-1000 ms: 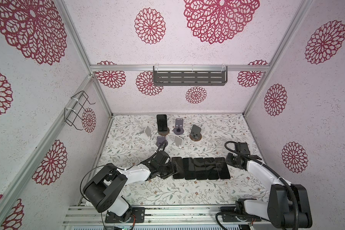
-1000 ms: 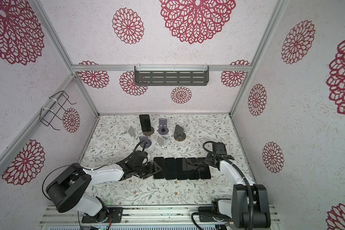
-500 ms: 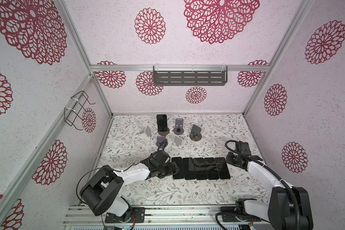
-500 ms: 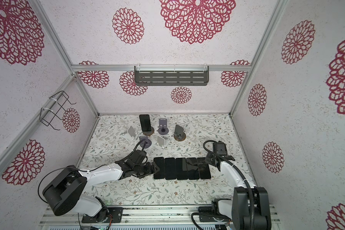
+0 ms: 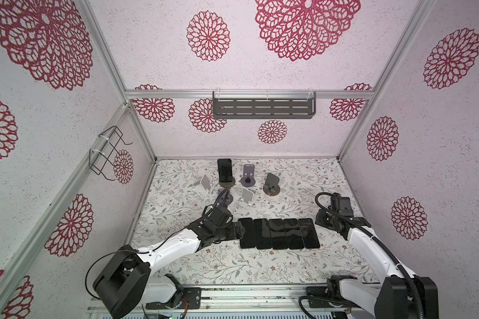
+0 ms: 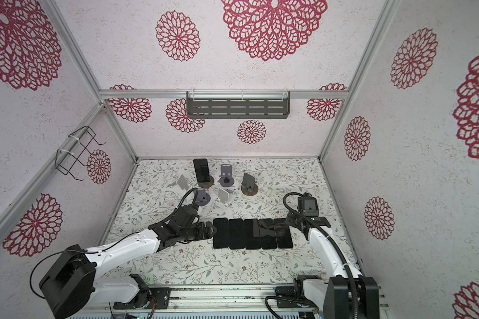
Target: Remove the phone from the phone stand
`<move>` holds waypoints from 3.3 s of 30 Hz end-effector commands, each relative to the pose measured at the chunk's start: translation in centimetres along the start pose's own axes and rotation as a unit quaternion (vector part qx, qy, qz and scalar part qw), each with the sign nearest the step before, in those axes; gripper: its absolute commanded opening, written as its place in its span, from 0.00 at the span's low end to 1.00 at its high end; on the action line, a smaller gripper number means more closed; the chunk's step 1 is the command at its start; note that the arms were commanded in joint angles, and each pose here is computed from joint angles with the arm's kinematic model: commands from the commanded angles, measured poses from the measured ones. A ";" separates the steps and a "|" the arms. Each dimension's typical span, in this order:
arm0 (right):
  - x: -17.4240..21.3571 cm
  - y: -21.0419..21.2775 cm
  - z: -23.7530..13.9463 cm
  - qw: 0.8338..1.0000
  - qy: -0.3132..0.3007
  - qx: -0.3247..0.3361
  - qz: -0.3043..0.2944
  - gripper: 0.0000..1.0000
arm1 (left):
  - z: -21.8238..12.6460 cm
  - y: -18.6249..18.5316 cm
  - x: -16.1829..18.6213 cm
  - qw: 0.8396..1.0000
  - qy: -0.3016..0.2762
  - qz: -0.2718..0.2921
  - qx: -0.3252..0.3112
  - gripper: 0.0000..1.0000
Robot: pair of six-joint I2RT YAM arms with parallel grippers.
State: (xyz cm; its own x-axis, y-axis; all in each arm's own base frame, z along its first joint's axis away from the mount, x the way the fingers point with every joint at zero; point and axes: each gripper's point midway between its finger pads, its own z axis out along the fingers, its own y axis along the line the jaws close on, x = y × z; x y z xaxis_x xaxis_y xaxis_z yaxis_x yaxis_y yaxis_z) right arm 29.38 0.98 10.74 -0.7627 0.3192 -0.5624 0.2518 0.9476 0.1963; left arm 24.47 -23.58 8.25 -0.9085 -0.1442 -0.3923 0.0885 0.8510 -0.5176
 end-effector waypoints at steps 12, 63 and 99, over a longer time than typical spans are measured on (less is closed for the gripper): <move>-3.2 2.6 -4.0 0.997 -0.051 -0.053 -0.015 0.34 | -10.4 0.7 -8.0 0.981 -0.156 0.073 -0.090 0.83; -1.3 2.2 -3.3 0.998 -0.034 -0.056 -0.010 0.87 | 5.0 4.6 -34.2 0.953 -0.199 0.130 -0.191 0.98; -5.1 7.3 -6.0 0.984 -0.062 -0.161 -0.040 0.78 | -11.1 -5.8 -32.4 0.955 -0.238 0.161 -0.071 0.54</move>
State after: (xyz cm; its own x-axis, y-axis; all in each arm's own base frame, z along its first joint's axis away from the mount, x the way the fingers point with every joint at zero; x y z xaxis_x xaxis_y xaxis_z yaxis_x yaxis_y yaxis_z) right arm 30.44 4.74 17.11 -0.7210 0.2872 -0.6306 0.0654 0.9342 0.3506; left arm 50.80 -17.40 31.61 -0.5323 -0.0567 -0.8447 0.1878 0.9650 -0.1831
